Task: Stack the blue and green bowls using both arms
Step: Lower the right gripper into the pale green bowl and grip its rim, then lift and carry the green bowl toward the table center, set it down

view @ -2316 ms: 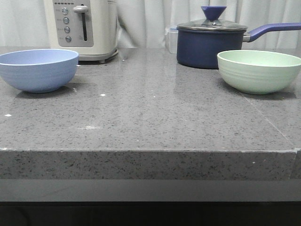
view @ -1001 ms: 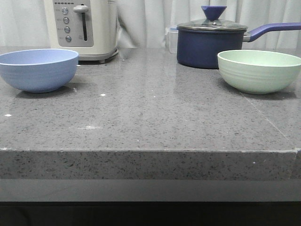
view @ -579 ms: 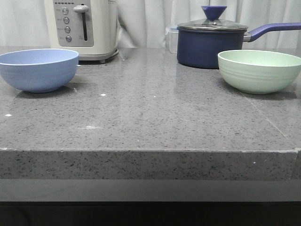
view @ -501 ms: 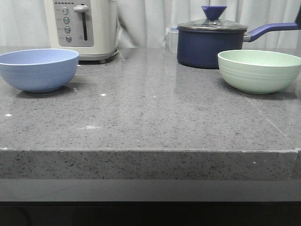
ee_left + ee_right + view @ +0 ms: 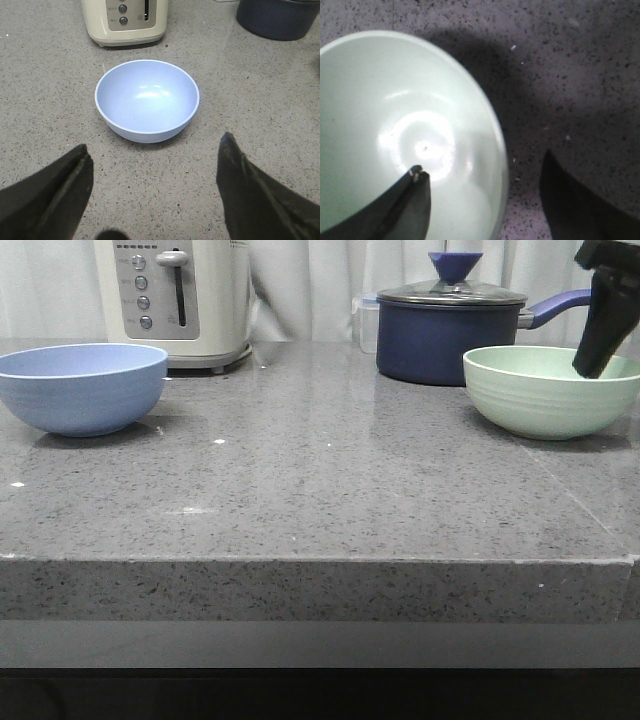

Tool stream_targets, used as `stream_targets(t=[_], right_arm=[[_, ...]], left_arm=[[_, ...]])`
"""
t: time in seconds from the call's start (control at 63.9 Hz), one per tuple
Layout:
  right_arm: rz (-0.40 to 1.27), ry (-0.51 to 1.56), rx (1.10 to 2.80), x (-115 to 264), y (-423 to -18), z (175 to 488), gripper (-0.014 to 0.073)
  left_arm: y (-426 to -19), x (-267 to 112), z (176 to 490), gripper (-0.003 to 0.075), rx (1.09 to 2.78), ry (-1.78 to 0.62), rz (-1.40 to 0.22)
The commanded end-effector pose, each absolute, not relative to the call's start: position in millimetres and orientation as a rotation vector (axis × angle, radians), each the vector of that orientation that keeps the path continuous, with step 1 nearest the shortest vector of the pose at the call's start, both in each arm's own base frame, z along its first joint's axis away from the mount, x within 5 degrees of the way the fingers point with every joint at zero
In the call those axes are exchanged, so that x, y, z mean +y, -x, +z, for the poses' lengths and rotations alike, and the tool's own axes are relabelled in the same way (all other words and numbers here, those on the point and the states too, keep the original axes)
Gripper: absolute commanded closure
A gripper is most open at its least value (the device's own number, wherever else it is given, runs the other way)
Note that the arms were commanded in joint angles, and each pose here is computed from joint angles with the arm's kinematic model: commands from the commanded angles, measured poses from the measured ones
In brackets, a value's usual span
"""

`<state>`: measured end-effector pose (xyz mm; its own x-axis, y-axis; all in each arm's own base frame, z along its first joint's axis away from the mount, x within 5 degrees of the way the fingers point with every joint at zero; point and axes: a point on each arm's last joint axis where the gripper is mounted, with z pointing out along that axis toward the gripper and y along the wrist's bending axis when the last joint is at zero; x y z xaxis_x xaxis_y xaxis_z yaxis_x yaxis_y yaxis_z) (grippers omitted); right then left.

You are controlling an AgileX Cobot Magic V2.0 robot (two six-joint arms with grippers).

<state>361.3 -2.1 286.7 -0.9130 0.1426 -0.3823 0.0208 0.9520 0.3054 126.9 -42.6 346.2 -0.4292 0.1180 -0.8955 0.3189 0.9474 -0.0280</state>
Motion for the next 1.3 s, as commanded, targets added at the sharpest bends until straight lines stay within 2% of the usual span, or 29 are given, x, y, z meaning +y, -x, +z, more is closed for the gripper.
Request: stream_targets(t=[0.0, 0.25, 0.516, 0.61, 0.829, 1.064, 1.283], right_arm=[[0.420, -0.115, 2.567, -3.5, -361.9, 313.4, 0.0248], [0.418, -0.114, 2.571, -3.6, -361.9, 312.9, 0.0379], [0.419, -0.112, 2.574, -3.5, -361.6, 312.8, 0.0606], [0.416, -0.107, 2.571, -3.6, -361.4, 313.5, 0.0661], [0.426, 0.054, 2.560, 16.1, -358.3, 342.2, 0.0657], [0.336, 0.286, 2.481, 76.3, -355.4, 374.0, 0.0649], [0.371, 0.404, 2.463, 132.9, -361.1, 375.4, 0.0649]], left_arm=[[-128.6, -44.3, 363.5, 0.0208, 1.911, -0.298, -0.256], [-128.4, -44.2, 363.0, 0.0208, 1.918, -0.299, -0.255], [-128.4, -44.2, 363.0, 0.0208, 1.918, -0.299, -0.255], [-128.4, -44.2, 363.0, 0.0208, 1.918, -0.299, -0.255], [-128.4, -44.2, 363.0, 0.0208, 1.918, -0.299, -0.255], [-128.4, -44.2, 363.0, 0.0208, 1.918, -0.299, -0.255], [-128.4, -44.2, 363.0, 0.0208, 1.918, -0.299, -0.255]])
